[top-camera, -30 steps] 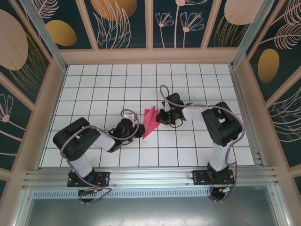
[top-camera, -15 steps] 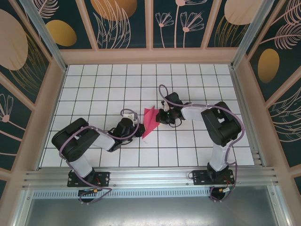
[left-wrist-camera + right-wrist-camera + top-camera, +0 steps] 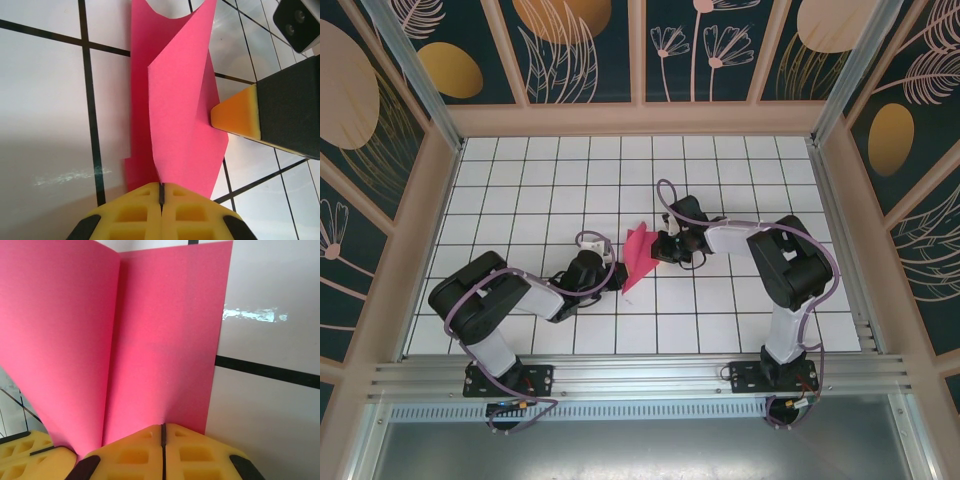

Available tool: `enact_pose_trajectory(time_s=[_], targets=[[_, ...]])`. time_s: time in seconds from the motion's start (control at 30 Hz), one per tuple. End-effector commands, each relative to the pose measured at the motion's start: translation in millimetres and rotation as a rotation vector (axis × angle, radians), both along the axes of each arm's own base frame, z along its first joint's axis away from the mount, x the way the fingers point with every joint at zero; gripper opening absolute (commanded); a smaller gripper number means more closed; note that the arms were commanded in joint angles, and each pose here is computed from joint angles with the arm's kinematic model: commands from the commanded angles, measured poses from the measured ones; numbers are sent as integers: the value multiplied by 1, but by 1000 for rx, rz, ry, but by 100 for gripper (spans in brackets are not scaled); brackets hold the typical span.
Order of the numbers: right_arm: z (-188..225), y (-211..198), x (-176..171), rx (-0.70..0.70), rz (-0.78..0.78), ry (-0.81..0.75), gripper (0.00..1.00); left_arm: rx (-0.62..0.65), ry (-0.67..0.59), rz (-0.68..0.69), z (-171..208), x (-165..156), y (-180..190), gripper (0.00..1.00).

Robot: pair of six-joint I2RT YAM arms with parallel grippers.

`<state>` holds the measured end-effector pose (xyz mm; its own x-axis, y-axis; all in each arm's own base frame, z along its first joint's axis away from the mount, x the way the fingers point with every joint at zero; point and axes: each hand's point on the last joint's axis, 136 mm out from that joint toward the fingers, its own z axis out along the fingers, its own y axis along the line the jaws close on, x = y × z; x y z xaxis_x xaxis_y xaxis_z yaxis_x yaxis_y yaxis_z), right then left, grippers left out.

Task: Fold a paper plane with a square sheet of paper (pick it up from the middle)
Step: Fourth fold the wing at the center of the table.

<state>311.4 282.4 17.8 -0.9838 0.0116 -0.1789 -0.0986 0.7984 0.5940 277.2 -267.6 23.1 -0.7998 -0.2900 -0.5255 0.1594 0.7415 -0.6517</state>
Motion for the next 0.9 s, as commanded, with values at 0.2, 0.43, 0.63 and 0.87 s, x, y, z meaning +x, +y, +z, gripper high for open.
enact_pose_trajectory(time_s=[0.2, 0.43, 0.63, 0.87], targets=[[-5, 0, 3, -36, 10, -1, 10, 104, 54, -32, -28, -2, 4, 0], [-9, -2, 7, -69, 34, -16, 10, 131, 50, -57, -27, 0, 1, 0], [-10, -3, 10, -80, 57, -23, 10, 125, 46, -60, -25, 0, 0, 0], [32, 9, 22, 4, 59, -107, 16, 107, 68, -32, -30, -2, 3, 0]])
